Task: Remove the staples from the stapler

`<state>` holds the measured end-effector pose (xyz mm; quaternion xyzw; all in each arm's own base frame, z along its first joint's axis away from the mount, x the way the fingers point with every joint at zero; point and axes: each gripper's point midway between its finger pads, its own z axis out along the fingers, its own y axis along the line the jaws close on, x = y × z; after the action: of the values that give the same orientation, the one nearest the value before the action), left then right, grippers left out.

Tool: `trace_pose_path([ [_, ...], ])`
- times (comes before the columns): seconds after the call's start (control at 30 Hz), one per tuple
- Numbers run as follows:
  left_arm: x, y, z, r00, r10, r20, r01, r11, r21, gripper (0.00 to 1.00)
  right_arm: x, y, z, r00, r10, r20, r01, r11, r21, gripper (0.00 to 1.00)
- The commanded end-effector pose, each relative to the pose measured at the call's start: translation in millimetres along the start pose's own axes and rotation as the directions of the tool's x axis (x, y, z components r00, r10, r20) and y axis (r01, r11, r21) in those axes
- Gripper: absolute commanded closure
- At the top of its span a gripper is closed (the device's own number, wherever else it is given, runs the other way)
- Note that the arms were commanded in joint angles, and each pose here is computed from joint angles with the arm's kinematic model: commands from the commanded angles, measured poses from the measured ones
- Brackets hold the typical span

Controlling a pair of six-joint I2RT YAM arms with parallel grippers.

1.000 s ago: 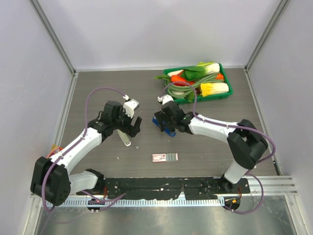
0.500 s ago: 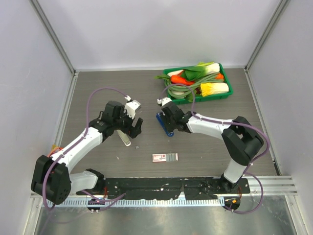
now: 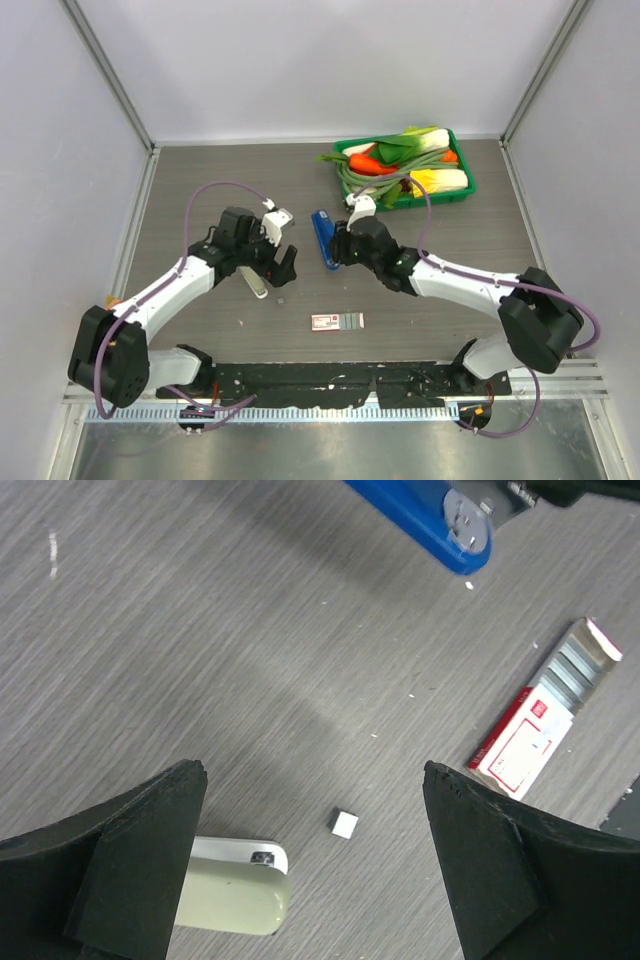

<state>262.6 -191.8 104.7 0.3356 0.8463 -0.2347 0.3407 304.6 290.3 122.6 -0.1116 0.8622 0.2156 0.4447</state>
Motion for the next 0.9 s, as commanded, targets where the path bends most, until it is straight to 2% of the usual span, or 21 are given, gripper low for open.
trace_pose_path([
  [0.0,-27,-18,1,0.997,0.015,0.079,-0.024,0.993,0.112,0.05,-61,41,-20,0.940,0.192,0.283,-0.160,0.978,-0.132,0.99],
  [0.13,-30,-30,2,0.996,0.018,0.093,-0.035,0.982,0.184,0.04,-67,69,-32,0.909,0.245,0.337,-0.186,0.963,-0.197,0.99],
  [0.37,-25,-45,4,0.996,0.030,0.086,-0.053,0.958,0.280,0.04,-80,80,-42,0.866,0.319,0.385,-0.241,0.941,-0.238,0.99],
  [0.87,-28,-41,21,0.994,0.023,0.106,-0.053,0.956,0.288,0.16,-63,88,-48,0.840,0.438,0.320,-0.340,0.885,-0.319,0.99],
])
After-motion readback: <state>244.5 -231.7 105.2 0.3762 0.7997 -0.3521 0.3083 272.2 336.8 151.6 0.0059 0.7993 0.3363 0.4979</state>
